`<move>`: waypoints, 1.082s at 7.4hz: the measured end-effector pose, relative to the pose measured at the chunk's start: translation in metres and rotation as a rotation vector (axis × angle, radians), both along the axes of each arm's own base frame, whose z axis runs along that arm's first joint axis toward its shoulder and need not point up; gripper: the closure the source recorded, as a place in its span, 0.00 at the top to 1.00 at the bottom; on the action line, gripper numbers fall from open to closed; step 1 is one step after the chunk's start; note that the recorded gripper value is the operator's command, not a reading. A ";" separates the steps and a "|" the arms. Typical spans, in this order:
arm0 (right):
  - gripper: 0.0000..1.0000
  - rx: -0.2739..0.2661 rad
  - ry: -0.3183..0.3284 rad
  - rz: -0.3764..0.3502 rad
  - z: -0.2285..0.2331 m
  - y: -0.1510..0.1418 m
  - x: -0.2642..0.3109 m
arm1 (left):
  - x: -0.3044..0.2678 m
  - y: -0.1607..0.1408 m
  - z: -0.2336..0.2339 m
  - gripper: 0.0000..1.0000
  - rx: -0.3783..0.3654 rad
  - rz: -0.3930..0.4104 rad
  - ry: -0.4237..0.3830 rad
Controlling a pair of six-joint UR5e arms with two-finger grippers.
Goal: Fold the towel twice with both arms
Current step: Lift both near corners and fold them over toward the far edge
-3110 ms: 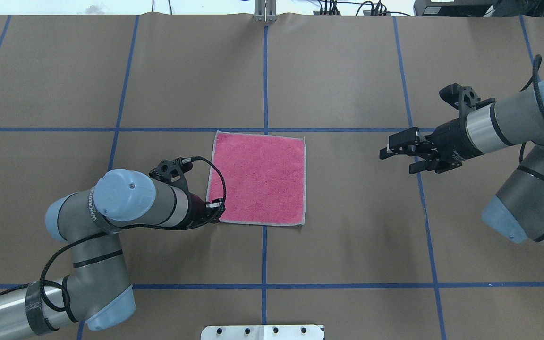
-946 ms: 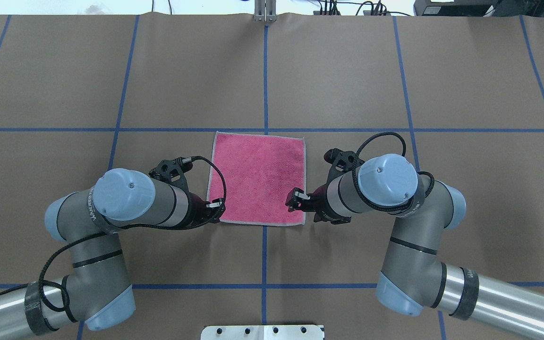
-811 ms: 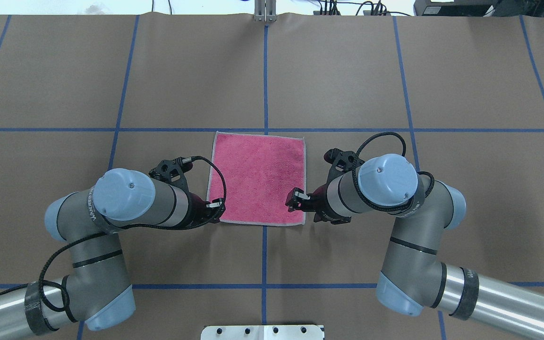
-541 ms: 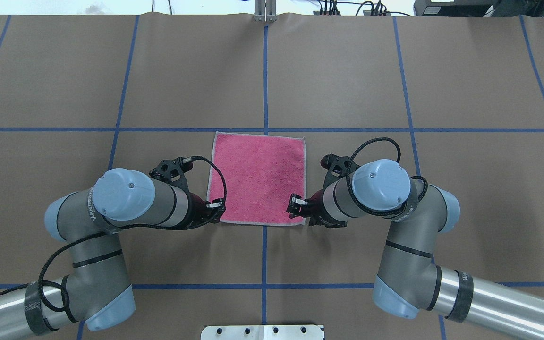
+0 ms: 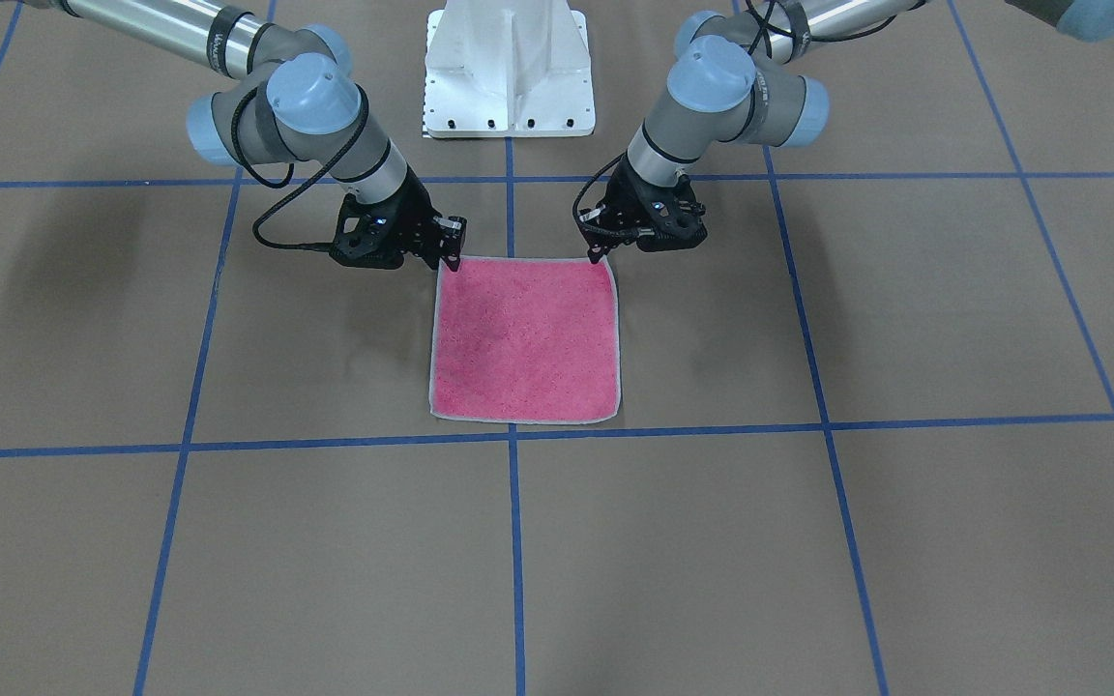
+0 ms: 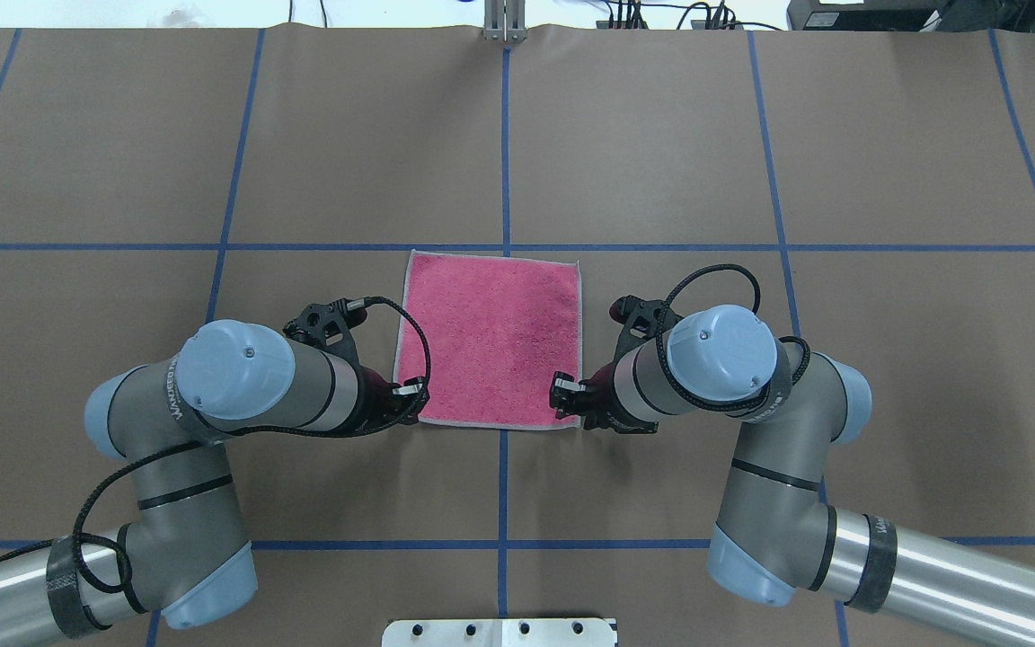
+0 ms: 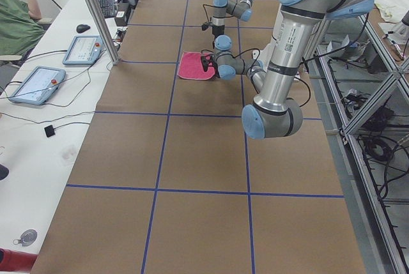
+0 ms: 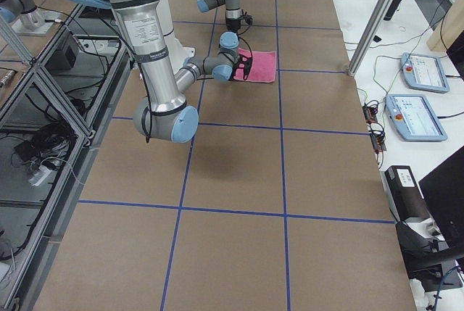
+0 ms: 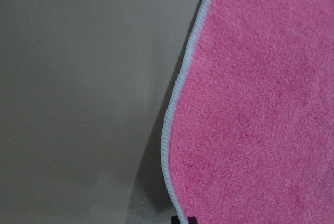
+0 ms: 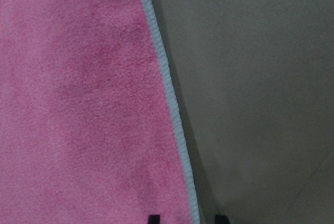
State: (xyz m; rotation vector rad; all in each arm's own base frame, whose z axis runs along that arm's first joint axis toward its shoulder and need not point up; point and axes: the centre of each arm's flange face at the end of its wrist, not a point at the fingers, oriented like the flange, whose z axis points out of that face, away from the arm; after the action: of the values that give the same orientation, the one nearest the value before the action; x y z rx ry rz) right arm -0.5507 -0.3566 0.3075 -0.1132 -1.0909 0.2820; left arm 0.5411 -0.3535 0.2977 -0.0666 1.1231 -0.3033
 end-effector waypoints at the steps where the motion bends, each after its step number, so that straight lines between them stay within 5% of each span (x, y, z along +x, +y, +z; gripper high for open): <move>1: 0.00 0.002 -0.005 -0.001 -0.002 0.000 0.001 | 0.000 0.000 0.000 0.00 0.000 0.000 0.000; 8: 0.00 -0.010 -0.110 -0.026 -0.036 -0.020 0.060 | -0.026 -0.002 -0.031 0.00 0.009 0.031 0.071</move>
State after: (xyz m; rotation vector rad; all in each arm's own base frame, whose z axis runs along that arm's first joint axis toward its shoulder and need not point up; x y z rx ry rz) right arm -0.4904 -0.3767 0.2715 -0.1531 -1.1965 0.2598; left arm 0.5148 -0.3552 0.2665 -0.0869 1.1926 -0.2698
